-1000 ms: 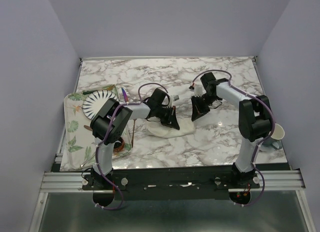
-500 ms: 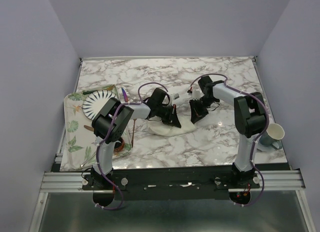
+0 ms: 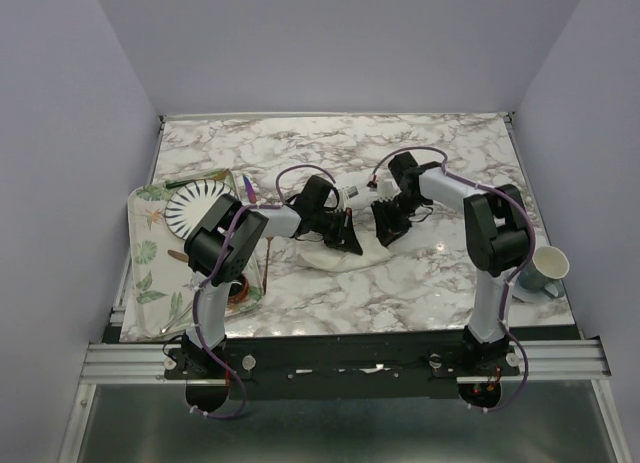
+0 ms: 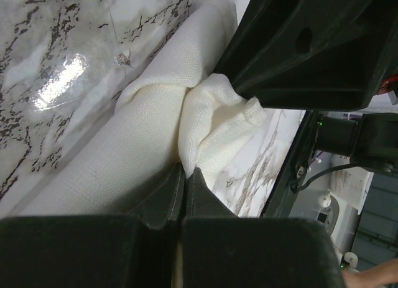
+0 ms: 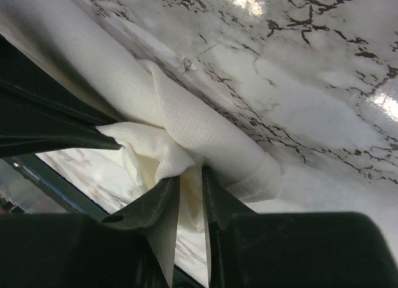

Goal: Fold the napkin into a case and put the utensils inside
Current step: Stuff the top corner of the smaller-rectangle-folded napkin into the folded napkin.

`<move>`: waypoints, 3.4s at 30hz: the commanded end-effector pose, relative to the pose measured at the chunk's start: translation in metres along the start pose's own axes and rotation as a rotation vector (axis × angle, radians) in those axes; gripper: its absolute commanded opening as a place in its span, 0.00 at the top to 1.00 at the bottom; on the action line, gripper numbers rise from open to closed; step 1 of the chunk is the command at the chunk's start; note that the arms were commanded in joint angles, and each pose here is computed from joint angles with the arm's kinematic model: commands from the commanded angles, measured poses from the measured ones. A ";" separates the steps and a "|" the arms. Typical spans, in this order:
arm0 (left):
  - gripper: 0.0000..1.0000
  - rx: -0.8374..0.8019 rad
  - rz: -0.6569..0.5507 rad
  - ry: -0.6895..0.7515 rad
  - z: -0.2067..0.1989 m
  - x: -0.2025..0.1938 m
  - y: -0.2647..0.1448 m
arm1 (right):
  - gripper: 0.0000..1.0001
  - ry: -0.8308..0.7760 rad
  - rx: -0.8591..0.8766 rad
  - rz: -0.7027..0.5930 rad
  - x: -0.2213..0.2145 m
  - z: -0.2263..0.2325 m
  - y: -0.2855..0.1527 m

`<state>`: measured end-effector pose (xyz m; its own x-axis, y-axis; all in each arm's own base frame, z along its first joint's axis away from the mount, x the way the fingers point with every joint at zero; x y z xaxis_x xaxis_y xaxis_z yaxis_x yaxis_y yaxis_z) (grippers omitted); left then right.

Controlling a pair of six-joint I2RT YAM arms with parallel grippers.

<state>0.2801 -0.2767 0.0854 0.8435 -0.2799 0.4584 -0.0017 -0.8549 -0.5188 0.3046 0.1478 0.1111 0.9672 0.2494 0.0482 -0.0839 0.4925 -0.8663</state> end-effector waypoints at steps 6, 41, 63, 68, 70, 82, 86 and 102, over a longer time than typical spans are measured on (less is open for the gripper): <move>1.00 0.089 0.042 -0.045 0.024 -0.017 0.007 | 0.76 -0.130 -0.141 -0.071 0.008 0.010 0.009; 1.00 0.108 0.050 -0.087 0.032 -0.024 0.000 | 0.85 -0.182 -0.175 -0.159 0.023 0.017 -0.012; 1.00 0.109 0.050 -0.094 0.035 -0.019 0.003 | 0.62 -0.230 -0.172 -0.123 0.022 0.018 0.006; 1.00 0.115 0.052 -0.097 0.035 -0.018 0.003 | 0.77 -0.240 -0.253 -0.140 0.023 0.010 0.006; 1.00 0.116 0.051 -0.098 0.036 -0.017 0.004 | 0.89 -0.244 -0.265 -0.152 0.024 0.011 0.003; 1.00 0.124 0.067 -0.103 0.038 -0.019 0.005 | 0.99 -0.269 -0.234 -0.221 0.028 0.030 -0.027; 1.00 0.126 0.065 -0.102 0.039 -0.019 0.004 | 0.99 -0.270 -0.216 -0.218 0.026 0.031 -0.027; 1.00 0.118 0.065 -0.104 0.039 -0.021 0.005 | 0.67 -0.314 -0.173 -0.107 0.018 0.022 0.007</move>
<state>0.2892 -0.2717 0.0832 0.8663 -0.2628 0.4248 -0.0124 -0.8615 -0.5076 0.3225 0.1663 0.1225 0.8628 0.4238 0.2756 0.1186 0.3603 -0.9253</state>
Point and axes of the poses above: each gripper's point midway between its finger pads, its own y axis out along the fingers, its own z axis along the line the jaws close on, x = y × z, the point moved 10 cm from there along -y, back along the fingers, and after that the axes turned 11 degrees about y, right-handed, at the moved point
